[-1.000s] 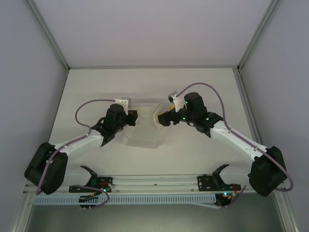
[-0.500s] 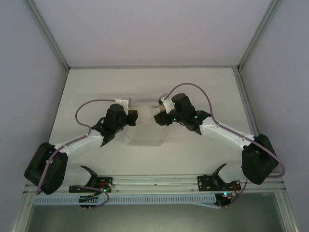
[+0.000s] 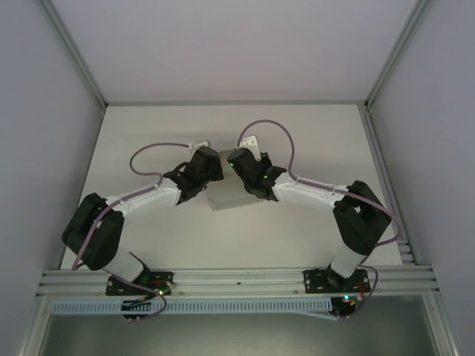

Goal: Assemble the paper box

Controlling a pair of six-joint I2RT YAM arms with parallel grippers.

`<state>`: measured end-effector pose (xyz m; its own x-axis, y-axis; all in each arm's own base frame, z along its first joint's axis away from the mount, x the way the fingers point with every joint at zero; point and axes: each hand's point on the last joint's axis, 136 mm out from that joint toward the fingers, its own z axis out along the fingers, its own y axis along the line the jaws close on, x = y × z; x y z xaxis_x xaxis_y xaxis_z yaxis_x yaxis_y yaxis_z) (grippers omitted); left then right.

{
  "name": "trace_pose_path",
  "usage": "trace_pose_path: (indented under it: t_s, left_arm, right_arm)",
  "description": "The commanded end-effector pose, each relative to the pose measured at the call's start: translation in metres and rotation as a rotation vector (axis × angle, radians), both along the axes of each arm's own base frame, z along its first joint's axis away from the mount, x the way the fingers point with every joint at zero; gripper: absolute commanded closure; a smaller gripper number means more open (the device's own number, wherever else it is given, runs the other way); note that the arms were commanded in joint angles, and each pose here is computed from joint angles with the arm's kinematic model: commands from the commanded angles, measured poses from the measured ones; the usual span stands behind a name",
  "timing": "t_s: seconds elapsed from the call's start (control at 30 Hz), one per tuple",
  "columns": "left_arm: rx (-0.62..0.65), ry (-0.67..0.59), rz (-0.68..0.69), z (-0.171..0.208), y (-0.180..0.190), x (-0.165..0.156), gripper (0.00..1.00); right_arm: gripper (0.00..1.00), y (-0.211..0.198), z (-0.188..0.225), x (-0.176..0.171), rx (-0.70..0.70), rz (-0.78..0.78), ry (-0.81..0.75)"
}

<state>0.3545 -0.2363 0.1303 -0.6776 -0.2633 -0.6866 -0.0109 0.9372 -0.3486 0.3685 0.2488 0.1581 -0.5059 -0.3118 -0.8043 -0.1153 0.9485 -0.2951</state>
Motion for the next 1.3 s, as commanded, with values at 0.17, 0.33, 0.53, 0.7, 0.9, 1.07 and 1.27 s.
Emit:
trace_pose_path:
  t_s: [0.17,0.33,0.53,0.7,0.9,1.07,1.27]
  left_arm:
    - [0.436,0.285,0.492,-0.064,0.173,-0.041,1.0]
    - [0.479,0.261,0.442,-0.058,0.17,-0.039,1.0]
    - [0.207,-0.013,0.009,-0.004,0.055,-0.014,1.0]
    - [0.097,-0.142,-0.156,0.039,0.004,-0.015,1.0]
    - [0.077,-0.145,-0.173,0.042,-0.002,-0.017,1.0]
    - [0.071,-0.129,-0.161,0.037,-0.002,-0.017,1.0]
    - [0.068,-0.133,-0.192,0.038,-0.006,-0.019,1.0]
  right_arm:
    - [0.98,-0.153,0.038,0.005,-0.378,-0.47,-0.164]
    - [0.98,-0.152,0.036,0.004,-0.311,-0.43,-0.165]
    - [0.84,-0.07,0.011,0.014,0.089,-0.015,-0.146]
    - [0.57,-0.028,0.035,0.0,0.289,0.244,-0.216]
    - [0.19,0.01,0.06,-0.041,0.35,0.571,-0.137]
    - [0.0,0.005,0.088,-0.06,0.409,0.6,-0.143]
    - [0.0,-0.029,0.094,-0.057,0.355,0.434,-0.13]
